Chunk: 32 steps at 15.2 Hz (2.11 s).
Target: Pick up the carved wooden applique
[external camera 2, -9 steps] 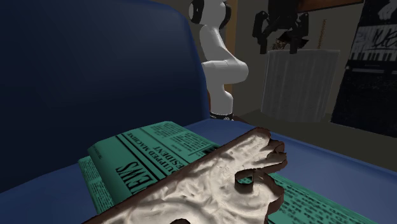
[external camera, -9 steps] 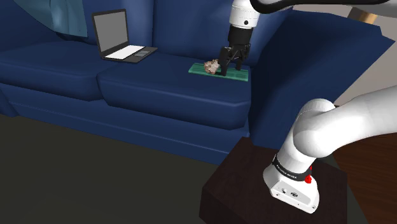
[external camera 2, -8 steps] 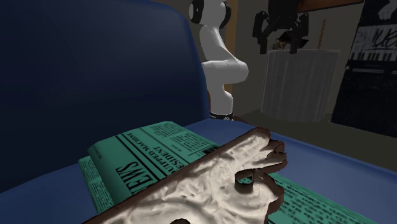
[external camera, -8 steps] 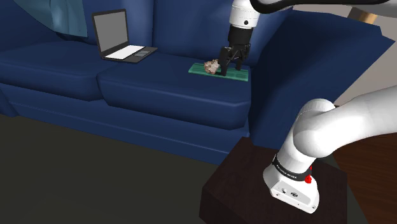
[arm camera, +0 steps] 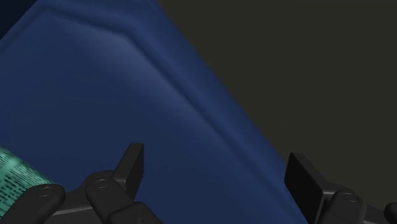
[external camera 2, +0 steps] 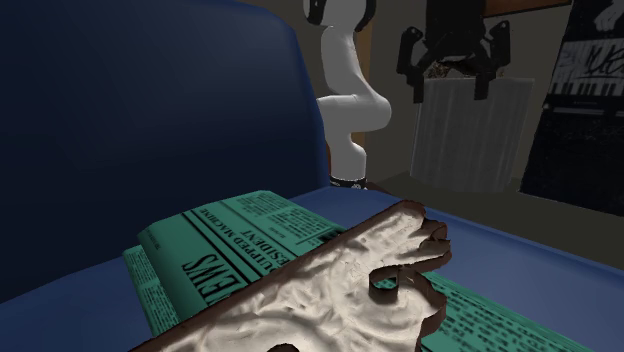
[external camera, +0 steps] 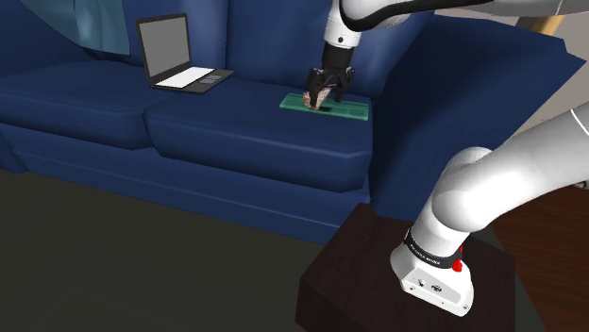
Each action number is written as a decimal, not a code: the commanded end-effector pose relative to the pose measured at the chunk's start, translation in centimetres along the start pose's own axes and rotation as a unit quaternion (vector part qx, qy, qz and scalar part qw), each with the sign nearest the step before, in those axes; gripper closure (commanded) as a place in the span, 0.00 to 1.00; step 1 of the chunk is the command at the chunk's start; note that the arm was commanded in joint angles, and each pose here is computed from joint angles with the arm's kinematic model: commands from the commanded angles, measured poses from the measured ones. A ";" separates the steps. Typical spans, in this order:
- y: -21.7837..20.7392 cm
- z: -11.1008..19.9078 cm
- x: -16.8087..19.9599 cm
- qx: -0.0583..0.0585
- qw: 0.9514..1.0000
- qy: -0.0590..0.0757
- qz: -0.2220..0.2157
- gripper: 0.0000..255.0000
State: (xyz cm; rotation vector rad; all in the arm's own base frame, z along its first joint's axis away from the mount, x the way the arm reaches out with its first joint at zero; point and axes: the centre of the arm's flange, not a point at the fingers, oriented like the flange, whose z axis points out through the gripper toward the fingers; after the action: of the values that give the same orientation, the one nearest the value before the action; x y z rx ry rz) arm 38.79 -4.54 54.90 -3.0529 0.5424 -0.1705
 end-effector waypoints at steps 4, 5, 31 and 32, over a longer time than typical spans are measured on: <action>2.7 2.1 5.2 0.010 0.997 0.017 0.071 0.00; 3.3 2.5 6.2 0.012 0.996 0.020 0.085 0.00; 13.0 11.3 17.0 0.038 0.964 0.058 0.255 1.00; 12.9 11.4 17.0 0.038 0.964 0.058 0.255 1.00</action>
State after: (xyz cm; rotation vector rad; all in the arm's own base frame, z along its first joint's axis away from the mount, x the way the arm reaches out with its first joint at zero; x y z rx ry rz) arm 51.51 -22.34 44.67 -2.7257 1.2660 -0.3399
